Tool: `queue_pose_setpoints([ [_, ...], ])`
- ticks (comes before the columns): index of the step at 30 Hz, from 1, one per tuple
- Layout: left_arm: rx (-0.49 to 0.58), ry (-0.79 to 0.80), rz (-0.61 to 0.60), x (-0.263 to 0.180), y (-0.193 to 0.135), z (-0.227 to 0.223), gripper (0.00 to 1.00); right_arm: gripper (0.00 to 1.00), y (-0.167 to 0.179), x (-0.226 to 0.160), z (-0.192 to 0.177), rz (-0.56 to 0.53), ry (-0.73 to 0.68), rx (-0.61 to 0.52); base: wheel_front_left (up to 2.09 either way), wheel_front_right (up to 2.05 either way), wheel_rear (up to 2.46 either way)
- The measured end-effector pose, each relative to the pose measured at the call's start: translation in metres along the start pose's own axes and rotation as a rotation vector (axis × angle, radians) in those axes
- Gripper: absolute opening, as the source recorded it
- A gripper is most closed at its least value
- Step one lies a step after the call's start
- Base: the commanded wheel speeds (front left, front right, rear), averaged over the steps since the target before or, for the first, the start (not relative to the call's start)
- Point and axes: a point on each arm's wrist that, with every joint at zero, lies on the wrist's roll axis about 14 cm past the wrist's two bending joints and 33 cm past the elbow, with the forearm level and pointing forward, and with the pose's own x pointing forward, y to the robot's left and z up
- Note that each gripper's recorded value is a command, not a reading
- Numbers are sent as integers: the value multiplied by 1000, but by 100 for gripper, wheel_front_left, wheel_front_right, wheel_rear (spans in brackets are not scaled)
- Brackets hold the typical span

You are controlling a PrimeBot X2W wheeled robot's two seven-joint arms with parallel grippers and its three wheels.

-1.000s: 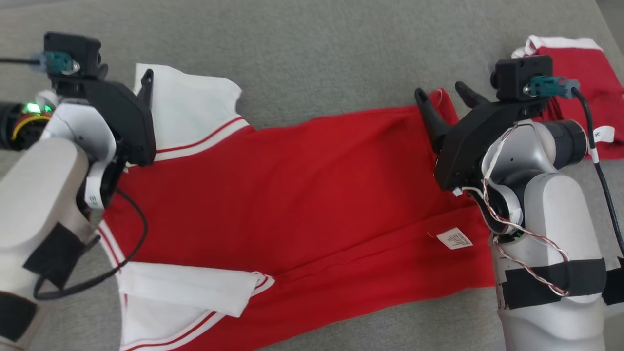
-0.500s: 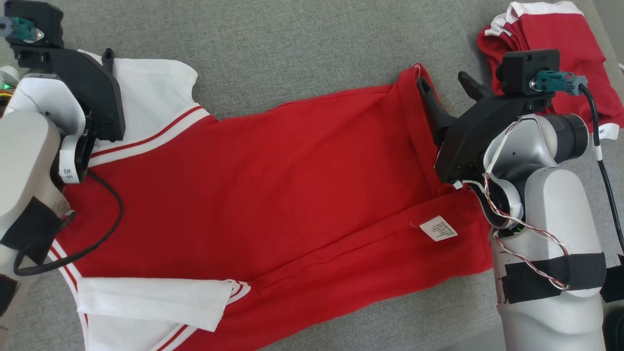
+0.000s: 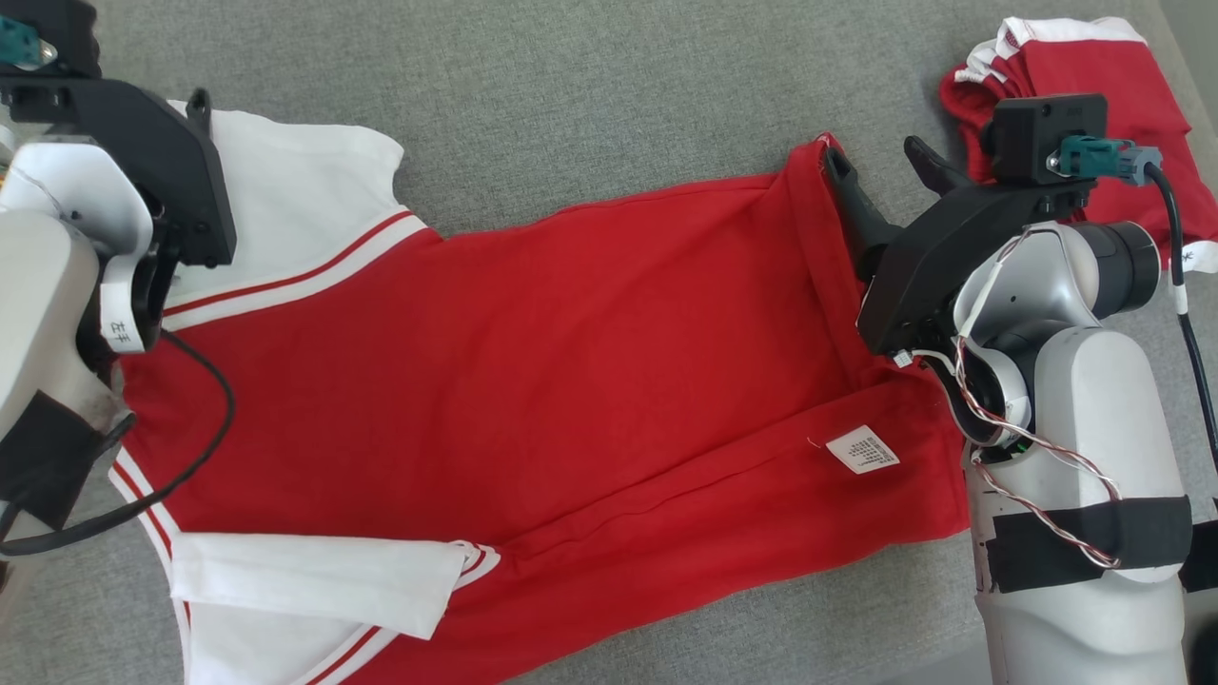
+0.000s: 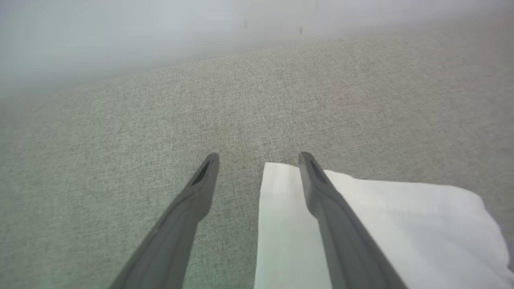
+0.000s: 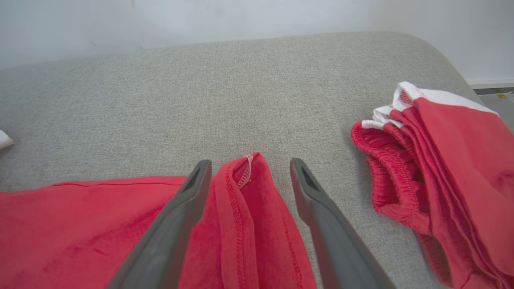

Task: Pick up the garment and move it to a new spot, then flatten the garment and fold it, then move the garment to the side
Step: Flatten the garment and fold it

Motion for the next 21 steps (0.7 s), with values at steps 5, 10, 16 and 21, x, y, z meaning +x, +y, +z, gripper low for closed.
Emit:
queue_pose_setpoints([
  [5,-14,18,3,-2,2,-4,100,100,-2,-1,0,-4,-1,1,0,0,0],
  [10,-11,78,9,1,3,-22,100,100,-2,-1,-2,-5,5,-1,0,0,0],
  [16,-29,132,-7,6,1,-33,46,100,0,0,-4,-2,20,-21,0,0,0],
  [21,-57,172,-60,3,-6,-35,0,100,1,-2,-15,-19,114,-70,0,0,0],
])
